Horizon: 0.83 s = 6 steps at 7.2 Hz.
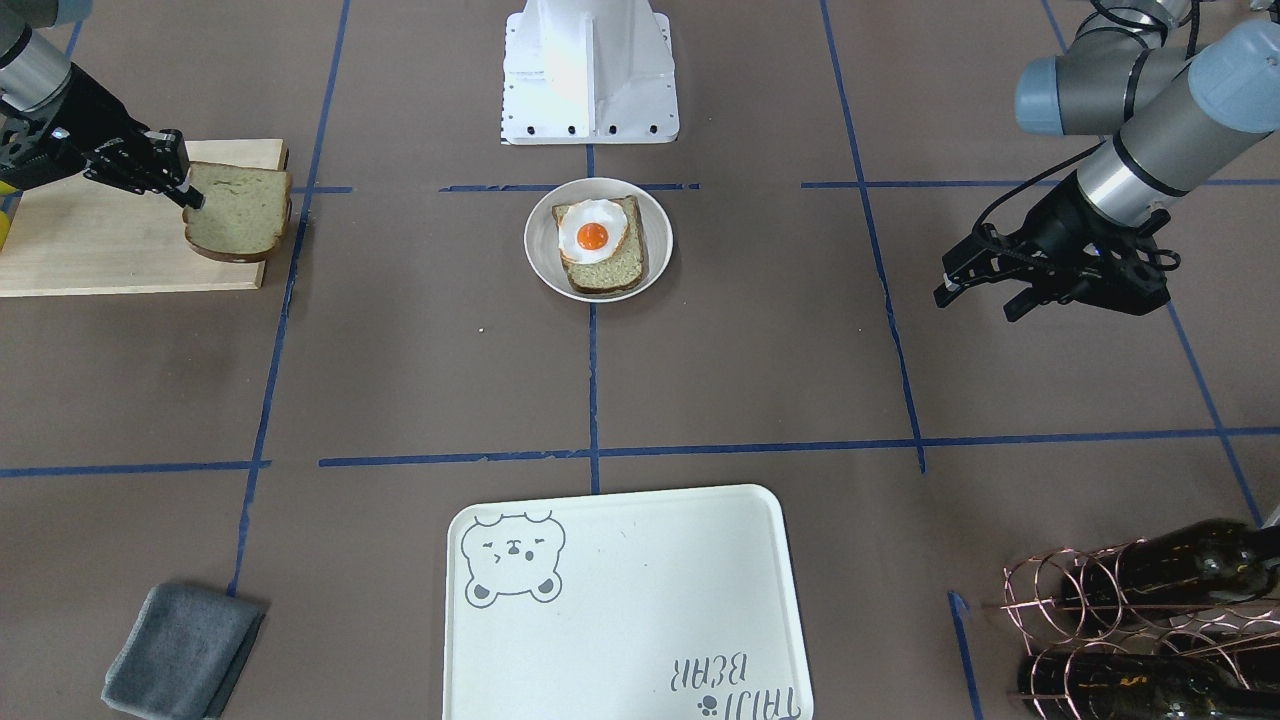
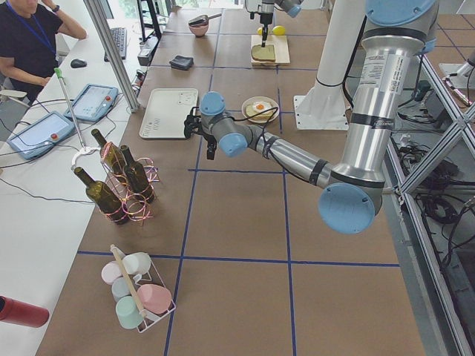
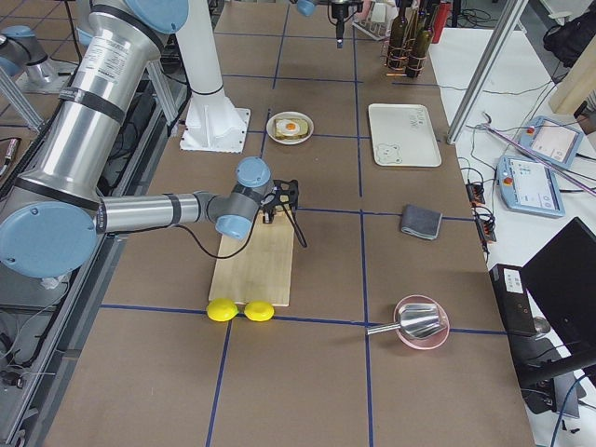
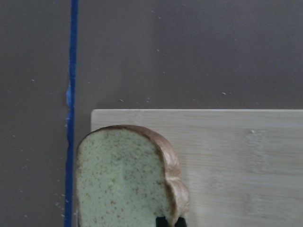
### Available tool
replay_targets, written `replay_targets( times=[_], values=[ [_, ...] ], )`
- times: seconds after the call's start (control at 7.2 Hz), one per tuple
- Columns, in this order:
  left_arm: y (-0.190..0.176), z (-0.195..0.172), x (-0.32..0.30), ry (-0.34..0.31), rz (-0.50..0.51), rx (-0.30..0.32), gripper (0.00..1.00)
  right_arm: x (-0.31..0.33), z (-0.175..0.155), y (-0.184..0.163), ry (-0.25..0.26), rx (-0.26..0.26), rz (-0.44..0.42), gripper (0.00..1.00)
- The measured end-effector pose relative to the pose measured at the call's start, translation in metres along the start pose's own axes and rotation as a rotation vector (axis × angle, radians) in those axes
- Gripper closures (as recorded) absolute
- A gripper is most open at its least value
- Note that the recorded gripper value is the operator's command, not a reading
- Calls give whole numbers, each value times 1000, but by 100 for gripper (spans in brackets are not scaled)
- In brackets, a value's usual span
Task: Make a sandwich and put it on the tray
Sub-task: 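Lift the bread slice with the right gripper and carry it over the plate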
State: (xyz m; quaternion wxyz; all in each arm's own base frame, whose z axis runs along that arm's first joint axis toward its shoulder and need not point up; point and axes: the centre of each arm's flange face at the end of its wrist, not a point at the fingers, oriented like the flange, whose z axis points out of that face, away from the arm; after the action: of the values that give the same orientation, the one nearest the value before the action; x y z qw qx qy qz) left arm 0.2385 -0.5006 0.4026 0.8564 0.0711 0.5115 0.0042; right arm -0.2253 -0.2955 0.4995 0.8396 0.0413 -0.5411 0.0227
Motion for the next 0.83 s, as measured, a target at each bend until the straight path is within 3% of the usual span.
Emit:
replay_targets(
  times=[0.42,0.56,0.83],
  values=[
    [-1,2,-3,-4,-4,-4,0,-123,24,-46,-203,27,107,100],
    [-1,4,-4,-4,-5,-5,0,-161,39,-53,-227,10,120,100],
    [-3,10,-10,3,-1,-2,0,-263,84,-49,-196,-14,131,100]
  ],
)
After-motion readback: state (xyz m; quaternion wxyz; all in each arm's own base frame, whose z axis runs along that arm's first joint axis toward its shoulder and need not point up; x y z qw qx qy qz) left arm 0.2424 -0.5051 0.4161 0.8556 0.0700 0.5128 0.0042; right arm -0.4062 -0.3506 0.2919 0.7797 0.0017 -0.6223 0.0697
